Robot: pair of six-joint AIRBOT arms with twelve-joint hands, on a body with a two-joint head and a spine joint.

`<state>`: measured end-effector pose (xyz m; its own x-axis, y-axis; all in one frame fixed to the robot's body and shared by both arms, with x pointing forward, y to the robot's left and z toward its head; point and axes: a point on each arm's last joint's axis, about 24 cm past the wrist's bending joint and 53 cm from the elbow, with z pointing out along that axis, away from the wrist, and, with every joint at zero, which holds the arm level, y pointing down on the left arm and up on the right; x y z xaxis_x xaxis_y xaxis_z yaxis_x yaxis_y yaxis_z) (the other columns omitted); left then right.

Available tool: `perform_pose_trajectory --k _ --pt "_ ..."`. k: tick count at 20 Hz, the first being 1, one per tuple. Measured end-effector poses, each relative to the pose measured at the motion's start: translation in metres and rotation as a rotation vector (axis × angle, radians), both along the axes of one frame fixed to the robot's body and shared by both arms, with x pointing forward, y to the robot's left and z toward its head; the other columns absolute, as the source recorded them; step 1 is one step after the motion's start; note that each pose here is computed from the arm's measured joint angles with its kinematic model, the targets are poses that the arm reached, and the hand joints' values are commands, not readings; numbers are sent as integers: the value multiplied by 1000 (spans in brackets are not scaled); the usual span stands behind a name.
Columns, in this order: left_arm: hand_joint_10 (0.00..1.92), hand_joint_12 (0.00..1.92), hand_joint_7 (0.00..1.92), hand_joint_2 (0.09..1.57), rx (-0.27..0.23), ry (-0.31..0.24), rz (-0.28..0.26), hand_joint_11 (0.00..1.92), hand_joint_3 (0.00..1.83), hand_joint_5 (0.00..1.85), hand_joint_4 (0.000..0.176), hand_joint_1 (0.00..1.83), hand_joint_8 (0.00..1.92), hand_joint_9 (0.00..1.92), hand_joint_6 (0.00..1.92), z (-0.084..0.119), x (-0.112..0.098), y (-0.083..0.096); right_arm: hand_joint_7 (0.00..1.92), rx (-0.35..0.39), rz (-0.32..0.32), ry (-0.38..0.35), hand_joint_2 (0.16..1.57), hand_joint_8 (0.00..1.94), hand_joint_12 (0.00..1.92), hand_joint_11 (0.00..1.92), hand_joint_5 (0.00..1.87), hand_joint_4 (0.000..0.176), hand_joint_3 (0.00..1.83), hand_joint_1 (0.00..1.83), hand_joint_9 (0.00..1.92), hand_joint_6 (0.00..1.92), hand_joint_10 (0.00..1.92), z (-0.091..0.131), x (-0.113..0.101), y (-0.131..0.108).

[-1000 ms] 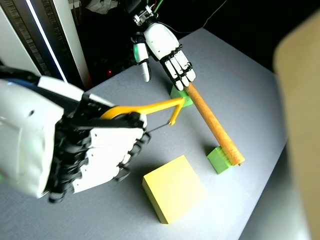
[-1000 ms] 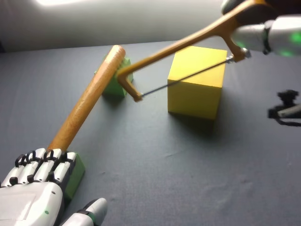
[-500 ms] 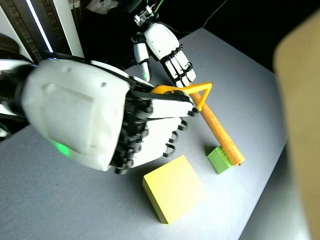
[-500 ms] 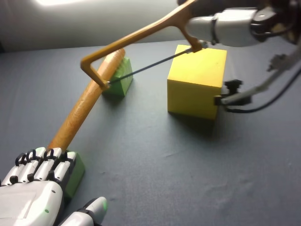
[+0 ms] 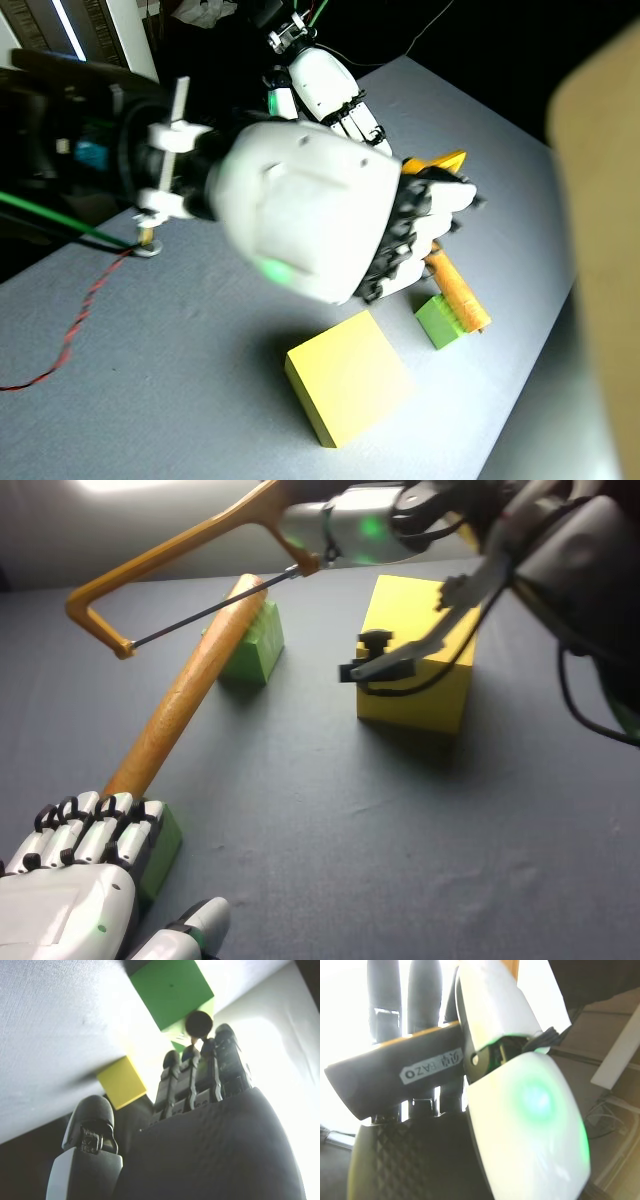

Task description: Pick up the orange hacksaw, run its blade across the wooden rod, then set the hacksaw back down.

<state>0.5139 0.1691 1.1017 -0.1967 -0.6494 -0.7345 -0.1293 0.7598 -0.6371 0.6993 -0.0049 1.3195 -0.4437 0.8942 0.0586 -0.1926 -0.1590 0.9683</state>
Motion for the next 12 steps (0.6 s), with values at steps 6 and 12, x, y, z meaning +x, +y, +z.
perform_pose_trajectory --k 6,12 --pt "0 0 16 1351 -2 4 -4 0 0 63 0 0 6 0 6 -2 1 -1 1070 -36 65 -29 1064 804 618 978 945 0 0 1392 1121 948 871 -3 2 51" --pt "0 0 24 1355 -5 4 -4 0 0 69 0 0 6 0 6 -2 1 -2 1056 -48 84 -8 1072 851 606 995 908 0 1 1391 1115 974 879 -12 7 75"
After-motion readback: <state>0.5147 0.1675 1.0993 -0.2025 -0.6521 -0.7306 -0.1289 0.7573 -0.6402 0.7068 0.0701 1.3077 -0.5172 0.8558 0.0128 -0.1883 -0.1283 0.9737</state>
